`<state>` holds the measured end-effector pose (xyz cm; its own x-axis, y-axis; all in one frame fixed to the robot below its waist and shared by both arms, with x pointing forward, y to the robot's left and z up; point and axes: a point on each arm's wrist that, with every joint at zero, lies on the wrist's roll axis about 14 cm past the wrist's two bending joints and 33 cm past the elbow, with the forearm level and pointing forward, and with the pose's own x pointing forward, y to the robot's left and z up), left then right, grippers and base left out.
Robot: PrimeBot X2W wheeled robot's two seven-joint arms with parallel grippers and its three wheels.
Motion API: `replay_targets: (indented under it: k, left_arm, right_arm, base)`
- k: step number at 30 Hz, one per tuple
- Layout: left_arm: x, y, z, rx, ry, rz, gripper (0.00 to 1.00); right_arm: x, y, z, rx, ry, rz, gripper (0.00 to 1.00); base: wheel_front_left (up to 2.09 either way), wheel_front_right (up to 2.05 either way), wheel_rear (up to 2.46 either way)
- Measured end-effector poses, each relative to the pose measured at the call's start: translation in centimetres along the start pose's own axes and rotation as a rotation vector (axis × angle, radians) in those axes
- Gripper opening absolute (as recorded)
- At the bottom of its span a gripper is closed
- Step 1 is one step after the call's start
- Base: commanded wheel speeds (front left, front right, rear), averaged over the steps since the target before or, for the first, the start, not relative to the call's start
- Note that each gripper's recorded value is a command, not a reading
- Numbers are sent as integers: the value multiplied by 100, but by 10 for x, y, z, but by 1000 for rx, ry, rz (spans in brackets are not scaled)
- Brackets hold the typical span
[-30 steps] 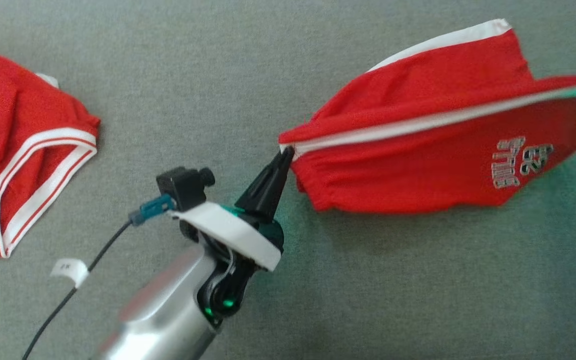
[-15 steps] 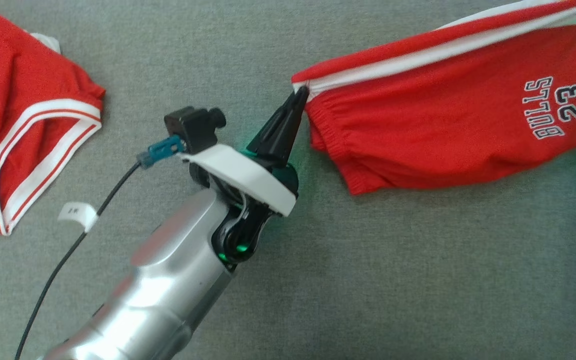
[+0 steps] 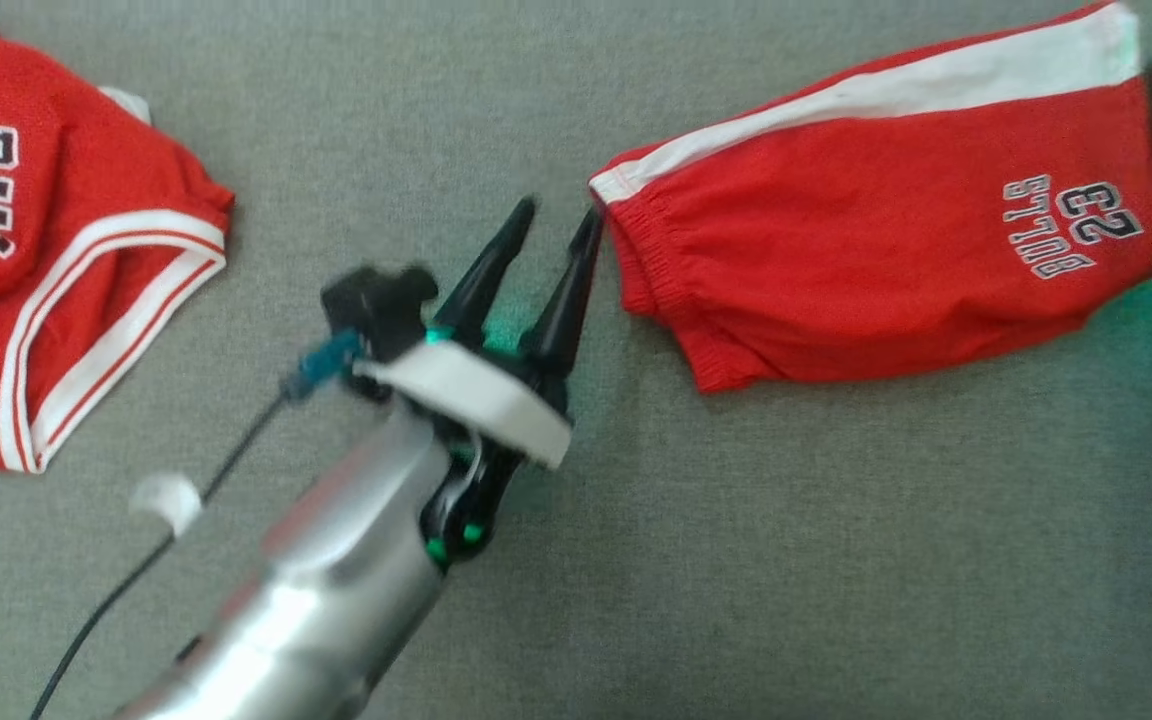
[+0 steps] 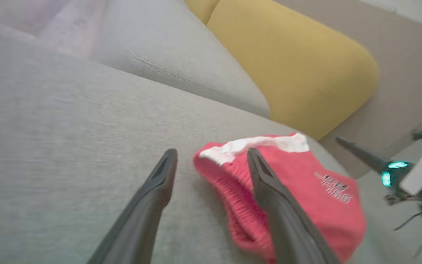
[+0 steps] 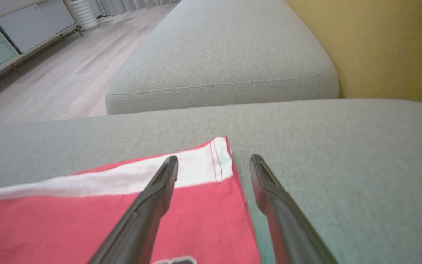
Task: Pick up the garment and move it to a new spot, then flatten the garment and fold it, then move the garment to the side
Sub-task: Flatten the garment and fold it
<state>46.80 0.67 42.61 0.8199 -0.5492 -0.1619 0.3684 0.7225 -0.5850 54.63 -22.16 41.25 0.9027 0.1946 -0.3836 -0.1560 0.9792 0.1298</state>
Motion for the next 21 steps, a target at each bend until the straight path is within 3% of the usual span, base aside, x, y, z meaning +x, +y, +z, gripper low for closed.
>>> replay_targets:
  k: [3, 9, 16, 21]
  left_arm:
    - [-15, 4, 4, 132, -33, 62, 100]
    - [-55, -8, 39, 268, -237, 190, 100]
    - [-105, 0, 36, 316, -285, 324, 100]
    - [-126, 6, 39, 336, -300, 375, 100]
  right_arm:
    - [-23, 3, -20, 30, 17, 4, 100]
    - [-41, 4, -41, 94, 27, -30, 100]
    - [-20, -24, -27, 100, -4, -144, 100]
    - [2, -18, -47, 115, 103, -171, 100]
  base:
    - [0, 0, 0]
    - [0, 0, 0]
    - [0, 0, 0]
    - [0, 0, 0]
